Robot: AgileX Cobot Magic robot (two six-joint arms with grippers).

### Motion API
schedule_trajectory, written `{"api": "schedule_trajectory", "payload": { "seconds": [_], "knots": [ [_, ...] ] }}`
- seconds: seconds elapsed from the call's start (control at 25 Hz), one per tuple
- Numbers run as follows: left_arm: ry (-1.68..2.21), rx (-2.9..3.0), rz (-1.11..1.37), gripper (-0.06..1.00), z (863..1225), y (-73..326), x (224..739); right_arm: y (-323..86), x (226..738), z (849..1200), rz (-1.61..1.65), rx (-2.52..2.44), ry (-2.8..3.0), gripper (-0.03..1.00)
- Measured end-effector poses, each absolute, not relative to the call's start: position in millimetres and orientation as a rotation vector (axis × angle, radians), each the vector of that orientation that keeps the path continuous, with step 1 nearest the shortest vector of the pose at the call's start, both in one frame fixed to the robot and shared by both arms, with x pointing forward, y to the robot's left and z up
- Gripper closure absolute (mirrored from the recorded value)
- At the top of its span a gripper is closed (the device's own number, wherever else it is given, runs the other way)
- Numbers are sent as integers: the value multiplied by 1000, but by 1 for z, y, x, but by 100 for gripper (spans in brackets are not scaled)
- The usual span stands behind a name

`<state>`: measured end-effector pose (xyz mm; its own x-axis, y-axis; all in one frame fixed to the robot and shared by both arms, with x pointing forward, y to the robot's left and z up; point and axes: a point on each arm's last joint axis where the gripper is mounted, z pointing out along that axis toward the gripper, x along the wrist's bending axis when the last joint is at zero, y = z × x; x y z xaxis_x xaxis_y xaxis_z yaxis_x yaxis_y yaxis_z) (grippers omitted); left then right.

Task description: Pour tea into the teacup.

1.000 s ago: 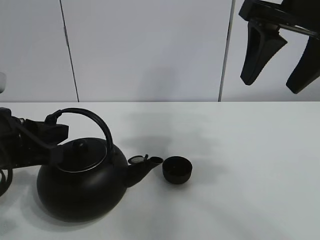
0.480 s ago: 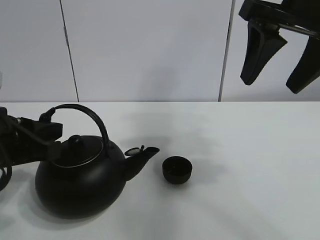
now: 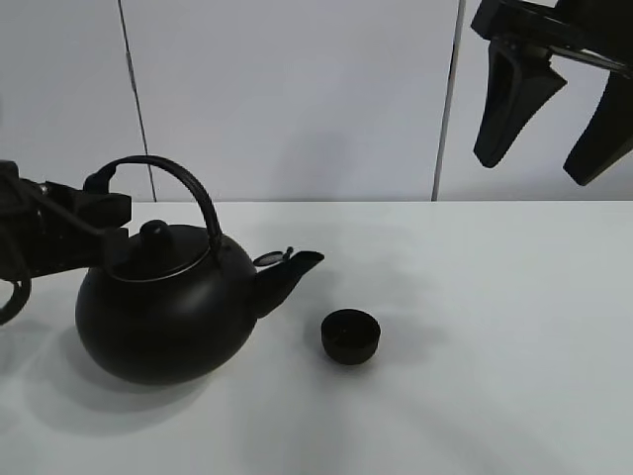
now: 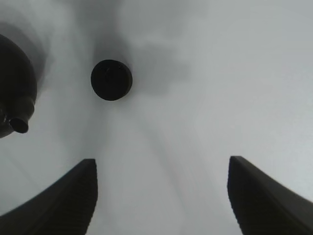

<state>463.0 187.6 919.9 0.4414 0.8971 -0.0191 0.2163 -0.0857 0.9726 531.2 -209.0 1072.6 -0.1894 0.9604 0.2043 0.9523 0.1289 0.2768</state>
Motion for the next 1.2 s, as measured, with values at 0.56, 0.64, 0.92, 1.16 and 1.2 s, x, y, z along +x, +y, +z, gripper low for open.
{"api": "schedule_trajectory", "payload": {
  "seconds": [0.56, 0.64, 0.92, 1.16, 1.2],
  "knots": [
    [934, 1534, 710, 83, 945, 145, 483, -207, 531, 1073, 565, 2001, 2345, 45],
    [936, 1526, 716, 83, 948, 142, 486, -207, 531, 1073, 565, 2001, 2345, 45],
    [1018, 1485, 761, 83, 948, 146, 494, -207, 532, 1073, 575, 1997, 2338, 45],
    [1098, 1520, 749, 83, 927, 147, 497, -207, 533, 1074, 590, 1992, 2328, 45],
    [1097, 1529, 748, 83, 923, 146, 497, -207, 533, 1074, 590, 1992, 2328, 45]
  ]
}}
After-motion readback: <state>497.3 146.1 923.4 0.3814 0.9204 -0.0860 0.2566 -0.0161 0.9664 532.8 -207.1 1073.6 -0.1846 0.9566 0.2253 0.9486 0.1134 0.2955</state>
